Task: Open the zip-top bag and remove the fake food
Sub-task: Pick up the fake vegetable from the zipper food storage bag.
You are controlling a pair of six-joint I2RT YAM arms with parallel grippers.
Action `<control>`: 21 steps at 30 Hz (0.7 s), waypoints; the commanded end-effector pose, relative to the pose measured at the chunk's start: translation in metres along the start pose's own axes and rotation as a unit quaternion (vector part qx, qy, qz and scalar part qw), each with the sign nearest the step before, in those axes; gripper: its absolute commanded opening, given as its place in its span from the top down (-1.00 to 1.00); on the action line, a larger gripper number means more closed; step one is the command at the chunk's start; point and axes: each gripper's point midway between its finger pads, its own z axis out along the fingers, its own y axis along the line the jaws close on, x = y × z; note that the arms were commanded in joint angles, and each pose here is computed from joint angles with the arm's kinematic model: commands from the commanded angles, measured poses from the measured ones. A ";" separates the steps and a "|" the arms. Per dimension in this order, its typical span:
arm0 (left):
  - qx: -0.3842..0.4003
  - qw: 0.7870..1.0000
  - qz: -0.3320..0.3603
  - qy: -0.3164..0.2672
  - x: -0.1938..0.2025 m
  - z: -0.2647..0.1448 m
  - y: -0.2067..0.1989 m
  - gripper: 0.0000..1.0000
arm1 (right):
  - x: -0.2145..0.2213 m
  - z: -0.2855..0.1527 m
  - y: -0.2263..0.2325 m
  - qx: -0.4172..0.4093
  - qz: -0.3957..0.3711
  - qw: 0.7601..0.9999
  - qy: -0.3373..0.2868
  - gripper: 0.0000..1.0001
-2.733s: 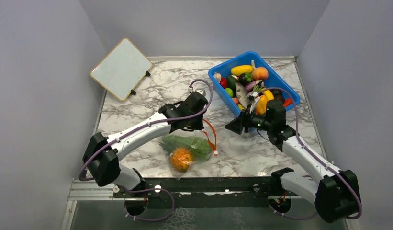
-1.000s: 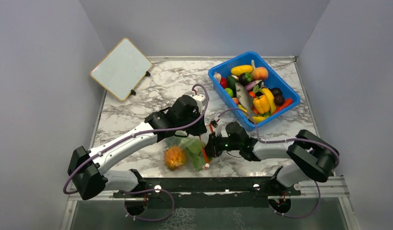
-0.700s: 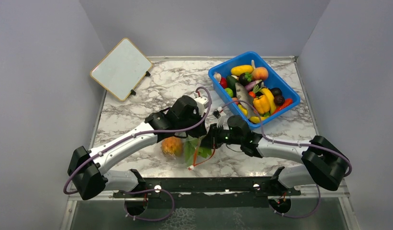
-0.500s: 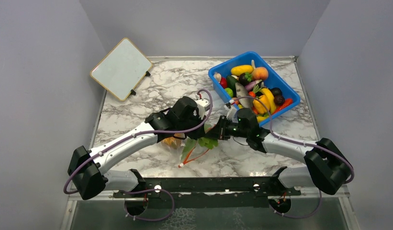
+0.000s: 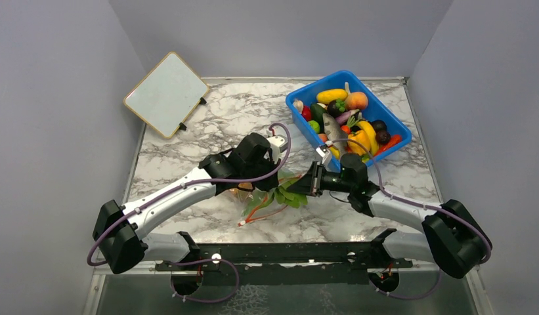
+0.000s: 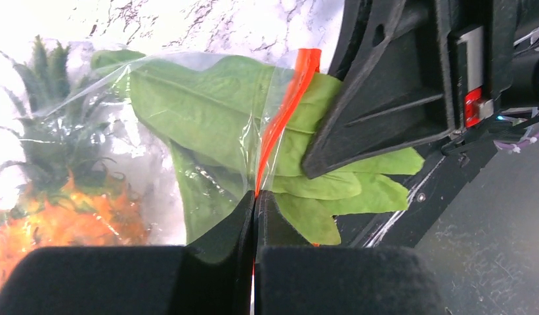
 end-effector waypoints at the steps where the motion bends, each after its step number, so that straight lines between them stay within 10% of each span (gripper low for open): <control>1: -0.028 1.000 0.004 -0.001 0.008 -0.005 0.011 1.00 | -0.004 -0.016 0.032 -0.101 0.028 0.995 0.002 0.85; 10: -0.127 0.991 -0.021 -0.030 0.012 -0.022 0.045 1.00 | -0.012 -0.037 0.016 -0.079 0.028 0.996 -0.013 0.85; 21: 0.005 1.000 -0.007 -0.009 0.012 -0.002 0.001 1.00 | -0.045 -0.039 -0.004 0.073 -0.025 0.996 -0.048 0.81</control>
